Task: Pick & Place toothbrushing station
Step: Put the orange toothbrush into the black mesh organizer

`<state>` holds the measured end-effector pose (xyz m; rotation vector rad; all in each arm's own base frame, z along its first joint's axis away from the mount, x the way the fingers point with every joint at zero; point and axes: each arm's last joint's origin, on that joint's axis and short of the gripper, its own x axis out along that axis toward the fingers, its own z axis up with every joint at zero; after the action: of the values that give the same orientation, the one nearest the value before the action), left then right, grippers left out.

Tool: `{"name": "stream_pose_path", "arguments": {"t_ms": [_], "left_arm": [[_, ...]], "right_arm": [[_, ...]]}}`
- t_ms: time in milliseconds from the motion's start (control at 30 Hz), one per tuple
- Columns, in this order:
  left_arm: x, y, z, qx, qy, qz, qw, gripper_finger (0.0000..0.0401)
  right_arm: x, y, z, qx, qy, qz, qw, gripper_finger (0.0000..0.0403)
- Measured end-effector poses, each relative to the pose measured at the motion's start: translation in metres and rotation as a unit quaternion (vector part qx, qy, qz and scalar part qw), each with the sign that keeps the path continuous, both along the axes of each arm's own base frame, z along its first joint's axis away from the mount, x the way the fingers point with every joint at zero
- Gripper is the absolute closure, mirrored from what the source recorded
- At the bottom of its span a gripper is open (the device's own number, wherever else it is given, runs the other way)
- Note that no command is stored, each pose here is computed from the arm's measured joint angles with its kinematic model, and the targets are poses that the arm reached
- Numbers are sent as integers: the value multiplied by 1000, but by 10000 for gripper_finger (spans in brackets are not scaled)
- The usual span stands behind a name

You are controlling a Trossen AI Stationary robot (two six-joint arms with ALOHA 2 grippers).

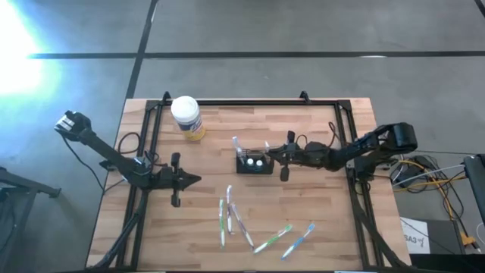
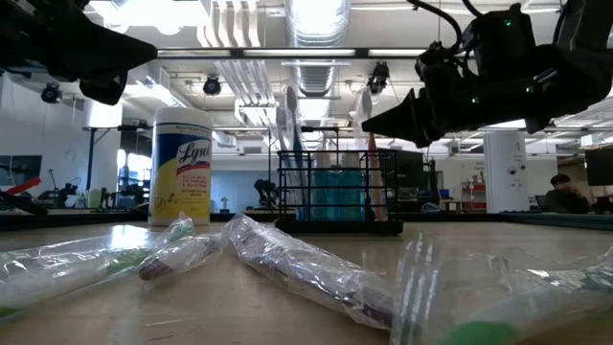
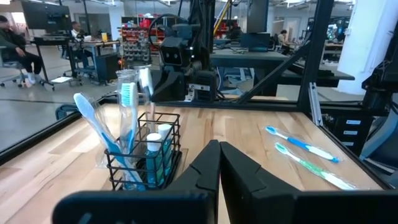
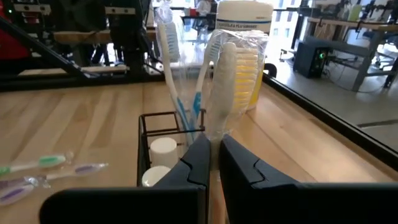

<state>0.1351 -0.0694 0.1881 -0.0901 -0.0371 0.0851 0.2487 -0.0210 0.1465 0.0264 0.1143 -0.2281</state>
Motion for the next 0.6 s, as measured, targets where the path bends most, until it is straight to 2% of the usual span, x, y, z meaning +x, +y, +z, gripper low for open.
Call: {"name": "stream_pose_path", "arguments": {"t_ms": [267,400,600], "left_arm": [[0,0,0,-29,-2,-4,1000,382],[0,0,0,-33,-2,-5,999,385],[0,0,0,-26,-1,-6,1000,381]], "right_arm": [[2,0,-3,13,-7,-2,1000,380],[0,0,-2,34,-3,-4,999,342],[-3,0,8,28,-8,-3,1000,284]]}}
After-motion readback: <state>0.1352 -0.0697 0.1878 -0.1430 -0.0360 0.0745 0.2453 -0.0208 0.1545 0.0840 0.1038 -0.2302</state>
